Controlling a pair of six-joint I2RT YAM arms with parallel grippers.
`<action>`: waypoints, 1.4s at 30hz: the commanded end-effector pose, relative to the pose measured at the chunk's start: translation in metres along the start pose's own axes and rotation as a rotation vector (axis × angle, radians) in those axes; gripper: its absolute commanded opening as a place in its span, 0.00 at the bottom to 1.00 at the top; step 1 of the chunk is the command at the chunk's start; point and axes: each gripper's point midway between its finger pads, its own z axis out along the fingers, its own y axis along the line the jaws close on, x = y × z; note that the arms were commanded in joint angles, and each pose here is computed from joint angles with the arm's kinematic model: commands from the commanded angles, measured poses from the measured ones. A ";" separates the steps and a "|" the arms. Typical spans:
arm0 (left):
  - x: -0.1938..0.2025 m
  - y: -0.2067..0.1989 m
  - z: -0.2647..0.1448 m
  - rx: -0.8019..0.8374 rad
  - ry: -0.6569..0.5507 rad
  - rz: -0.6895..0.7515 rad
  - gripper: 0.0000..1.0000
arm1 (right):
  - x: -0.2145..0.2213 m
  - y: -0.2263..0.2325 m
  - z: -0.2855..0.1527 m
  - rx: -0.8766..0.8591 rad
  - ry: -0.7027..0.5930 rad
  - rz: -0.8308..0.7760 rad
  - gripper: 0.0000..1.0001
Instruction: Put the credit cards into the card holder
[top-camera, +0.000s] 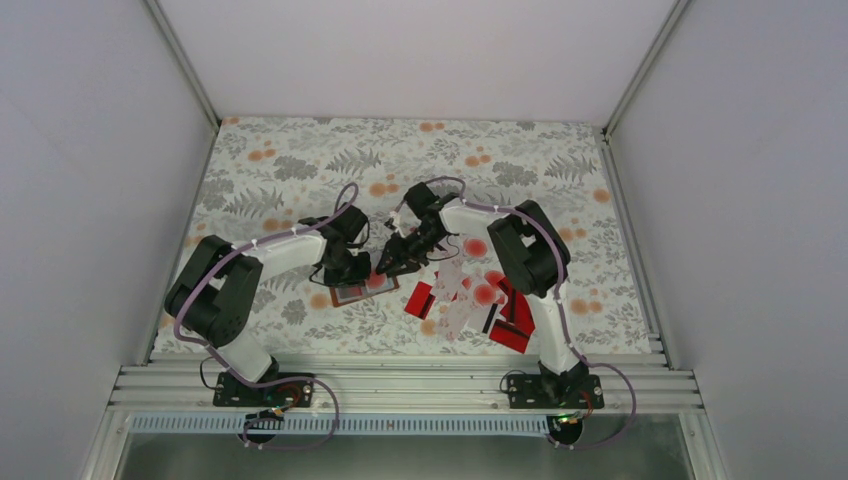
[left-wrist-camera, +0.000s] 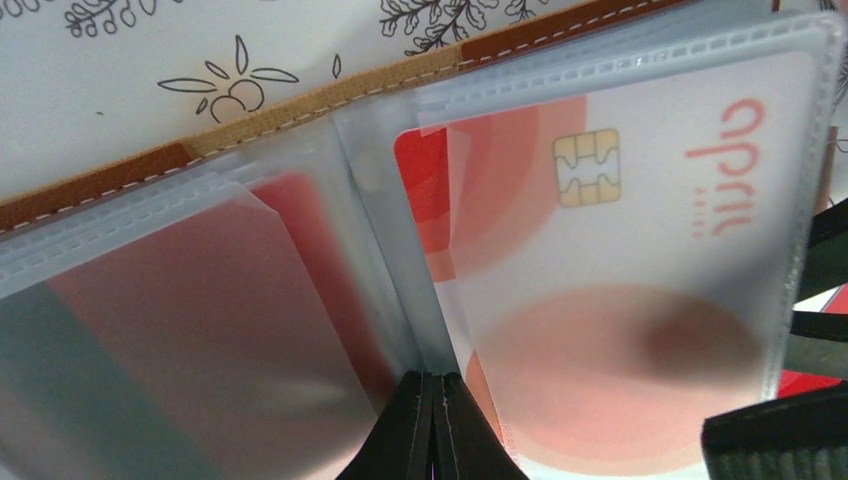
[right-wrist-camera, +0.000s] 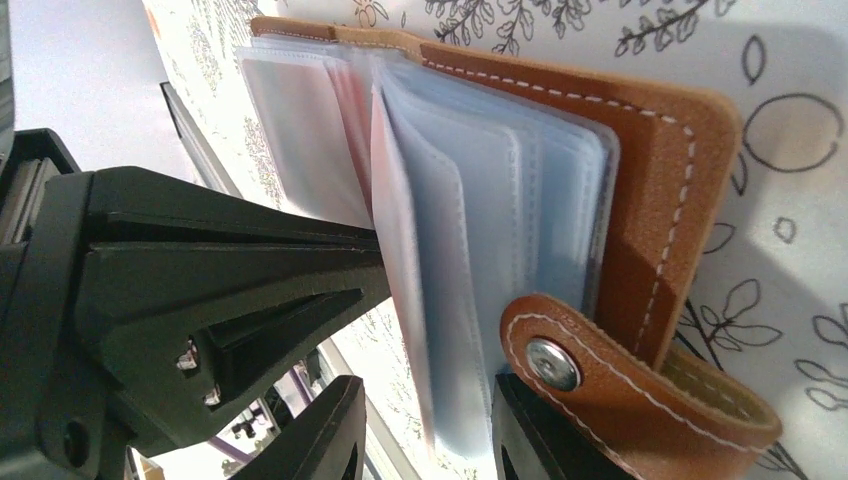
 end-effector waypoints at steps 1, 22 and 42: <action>0.001 -0.002 -0.001 -0.016 0.017 0.011 0.02 | -0.001 0.017 -0.002 0.011 -0.009 -0.055 0.33; -0.009 0.000 -0.051 -0.075 -0.074 0.012 0.03 | -0.003 0.036 0.001 0.006 -0.001 -0.086 0.33; -0.007 -0.001 -0.123 -0.061 -0.210 0.003 0.04 | -0.002 0.070 0.024 -0.088 0.055 -0.125 0.35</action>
